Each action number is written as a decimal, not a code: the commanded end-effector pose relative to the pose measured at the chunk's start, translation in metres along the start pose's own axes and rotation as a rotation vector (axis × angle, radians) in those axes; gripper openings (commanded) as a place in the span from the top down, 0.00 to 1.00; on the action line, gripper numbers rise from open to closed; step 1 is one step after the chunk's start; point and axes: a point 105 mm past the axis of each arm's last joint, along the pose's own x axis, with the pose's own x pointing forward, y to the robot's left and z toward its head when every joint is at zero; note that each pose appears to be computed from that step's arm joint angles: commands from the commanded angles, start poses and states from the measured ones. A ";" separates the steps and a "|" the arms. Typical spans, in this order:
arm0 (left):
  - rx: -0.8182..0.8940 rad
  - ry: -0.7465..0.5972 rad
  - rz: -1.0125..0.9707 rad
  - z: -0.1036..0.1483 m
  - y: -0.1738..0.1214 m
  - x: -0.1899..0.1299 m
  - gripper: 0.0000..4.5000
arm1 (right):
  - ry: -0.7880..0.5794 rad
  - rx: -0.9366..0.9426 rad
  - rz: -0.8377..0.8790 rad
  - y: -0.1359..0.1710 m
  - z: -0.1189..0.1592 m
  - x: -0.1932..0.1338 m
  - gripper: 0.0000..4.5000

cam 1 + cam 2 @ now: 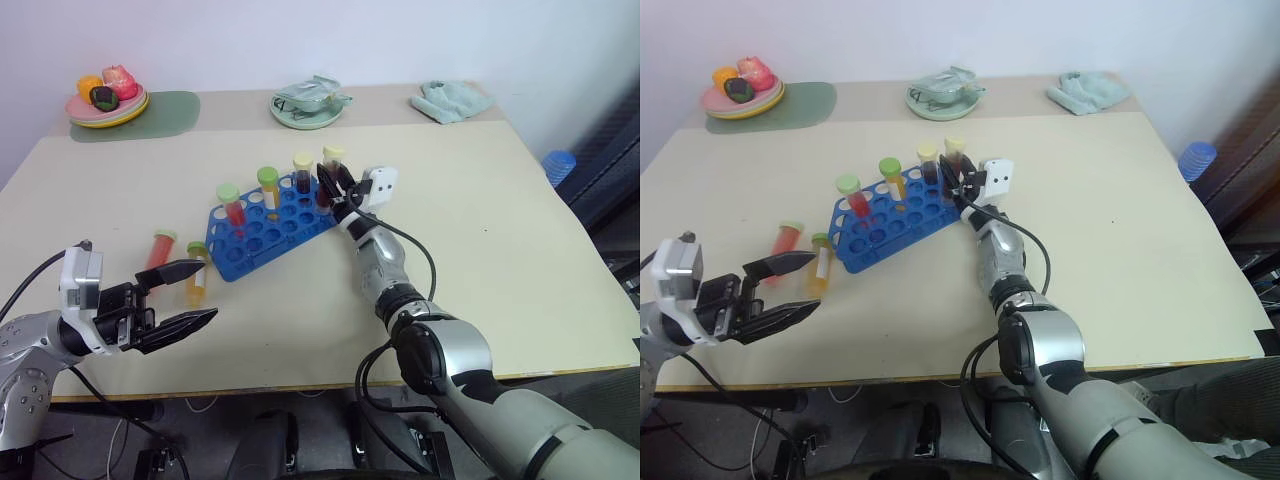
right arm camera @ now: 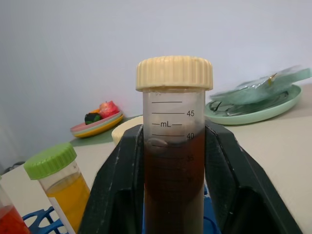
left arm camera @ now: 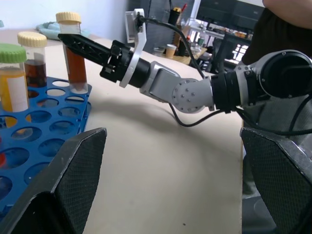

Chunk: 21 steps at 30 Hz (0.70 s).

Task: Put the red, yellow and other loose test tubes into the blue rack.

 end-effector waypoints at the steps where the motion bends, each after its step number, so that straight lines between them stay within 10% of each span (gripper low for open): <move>1: 0.032 -0.009 -0.009 0.009 -0.002 0.000 0.00 | 0.002 -0.010 0.005 0.005 -0.006 -0.004 0.27; 4: 0.031 -0.010 -0.011 0.009 -0.002 0.001 0.00 | -0.004 -0.019 0.014 0.007 -0.007 -0.007 0.02; 21: 0.025 -0.023 -0.030 0.006 0.003 0.008 0.00 | 0.024 -0.110 0.085 0.013 -0.012 -0.013 0.02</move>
